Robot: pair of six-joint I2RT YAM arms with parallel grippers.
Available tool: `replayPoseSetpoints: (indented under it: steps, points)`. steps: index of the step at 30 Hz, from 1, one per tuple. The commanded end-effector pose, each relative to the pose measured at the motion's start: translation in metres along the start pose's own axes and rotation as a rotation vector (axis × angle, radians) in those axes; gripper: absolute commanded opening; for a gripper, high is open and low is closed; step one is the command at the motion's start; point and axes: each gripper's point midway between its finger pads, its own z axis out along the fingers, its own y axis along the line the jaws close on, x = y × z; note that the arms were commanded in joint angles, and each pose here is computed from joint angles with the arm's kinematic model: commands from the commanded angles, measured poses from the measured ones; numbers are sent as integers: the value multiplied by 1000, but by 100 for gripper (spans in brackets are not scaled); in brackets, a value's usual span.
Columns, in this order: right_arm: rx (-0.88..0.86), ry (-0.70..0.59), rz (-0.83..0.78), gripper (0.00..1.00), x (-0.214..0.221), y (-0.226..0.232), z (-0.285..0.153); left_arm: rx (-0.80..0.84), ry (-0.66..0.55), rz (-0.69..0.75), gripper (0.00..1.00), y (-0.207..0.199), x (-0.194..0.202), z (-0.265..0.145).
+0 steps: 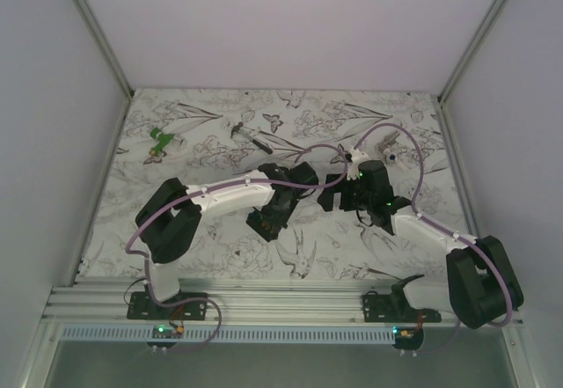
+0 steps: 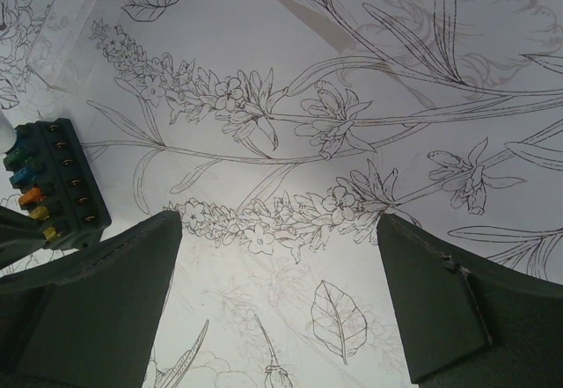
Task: Snap on the fuse box
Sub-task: Adjust the fuse box base at the center of the board.
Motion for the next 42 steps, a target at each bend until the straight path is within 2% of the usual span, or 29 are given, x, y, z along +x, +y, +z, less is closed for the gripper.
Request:
replayPoseSetpoints:
  steps: [1, 9, 11, 19, 32, 40, 42]
  points:
    - [-6, -35, -6, 100, -9, -1, 0, -20, 78, 17, 13, 3, 14, 7]
    - [-8, -34, -4, 100, -9, 0, 1, -22, 109, 15, 11, 3, 22, 13]
    - [-8, -34, -4, 100, -9, 0, 1, -21, 117, 13, 0, 2, 24, 14]
    - [-12, -30, -3, 100, -7, 0, 2, -43, 157, -18, 0, 7, 42, 29]
    - [-20, -27, -3, 100, -6, 0, 3, -62, 183, -133, 0, 28, 104, 80]
    - [-20, -25, -3, 100, -6, 0, 5, -108, 251, -168, 0, 39, 147, 92]
    - [-20, -25, -1, 100, -6, 0, 5, -104, 247, -169, 0, 37, 146, 91]
